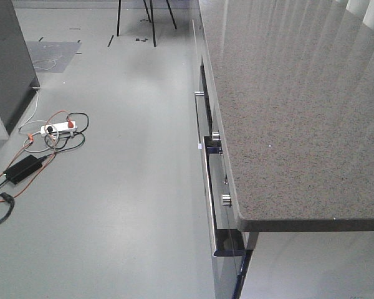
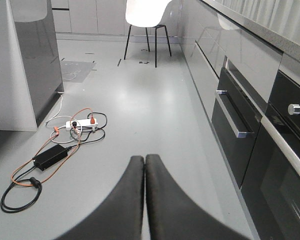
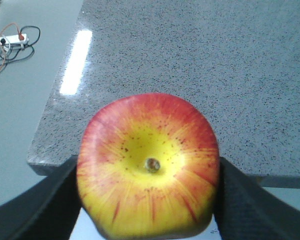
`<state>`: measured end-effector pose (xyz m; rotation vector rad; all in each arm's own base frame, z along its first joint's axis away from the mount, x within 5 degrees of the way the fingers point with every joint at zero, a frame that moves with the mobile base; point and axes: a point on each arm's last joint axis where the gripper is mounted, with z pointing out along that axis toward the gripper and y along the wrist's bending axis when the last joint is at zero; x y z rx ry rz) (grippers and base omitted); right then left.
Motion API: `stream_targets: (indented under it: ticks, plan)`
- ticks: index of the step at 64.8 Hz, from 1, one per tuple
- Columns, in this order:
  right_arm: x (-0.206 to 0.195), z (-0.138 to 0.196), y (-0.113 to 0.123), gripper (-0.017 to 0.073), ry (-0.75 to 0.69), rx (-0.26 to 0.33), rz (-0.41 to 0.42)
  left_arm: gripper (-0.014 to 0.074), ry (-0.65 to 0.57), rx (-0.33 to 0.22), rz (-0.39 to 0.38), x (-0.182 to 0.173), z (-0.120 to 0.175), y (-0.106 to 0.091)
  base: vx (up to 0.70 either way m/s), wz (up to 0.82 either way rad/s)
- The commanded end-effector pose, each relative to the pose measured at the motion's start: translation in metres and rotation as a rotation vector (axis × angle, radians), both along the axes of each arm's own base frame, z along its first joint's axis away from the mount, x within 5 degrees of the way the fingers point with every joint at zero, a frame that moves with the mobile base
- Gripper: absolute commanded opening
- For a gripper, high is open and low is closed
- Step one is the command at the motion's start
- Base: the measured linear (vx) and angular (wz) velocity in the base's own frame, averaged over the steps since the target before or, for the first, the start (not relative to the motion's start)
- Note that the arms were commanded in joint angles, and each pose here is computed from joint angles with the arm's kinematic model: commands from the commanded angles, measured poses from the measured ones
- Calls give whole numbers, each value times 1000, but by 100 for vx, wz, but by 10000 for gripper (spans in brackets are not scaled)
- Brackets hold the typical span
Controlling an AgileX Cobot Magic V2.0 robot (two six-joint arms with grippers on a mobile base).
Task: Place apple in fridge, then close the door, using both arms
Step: 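Raise the held apple clear of the countertop with the right gripper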
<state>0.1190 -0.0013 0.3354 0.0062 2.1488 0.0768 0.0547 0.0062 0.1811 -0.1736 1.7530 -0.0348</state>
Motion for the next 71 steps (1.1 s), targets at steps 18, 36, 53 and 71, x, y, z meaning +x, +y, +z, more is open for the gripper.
stream_targets:
  ticks: [18,36,53,71]
  plan:
    - [-39,11,7,125,-159,-1,1,-6,-69,-8,-24,1,1,-2,0,0]
    - [-39,11,6,125,-169,14,-10,-6,-69,-8,-24,1,1,-2,0,0]
    - [-39,11,6,125,-169,12,-9,-6,-69,-8,-24,1,1,-2,0,0]
    - [-39,11,6,125,-168,12,-8,-6,-69,-8,-24,1,1,-2,0,0]
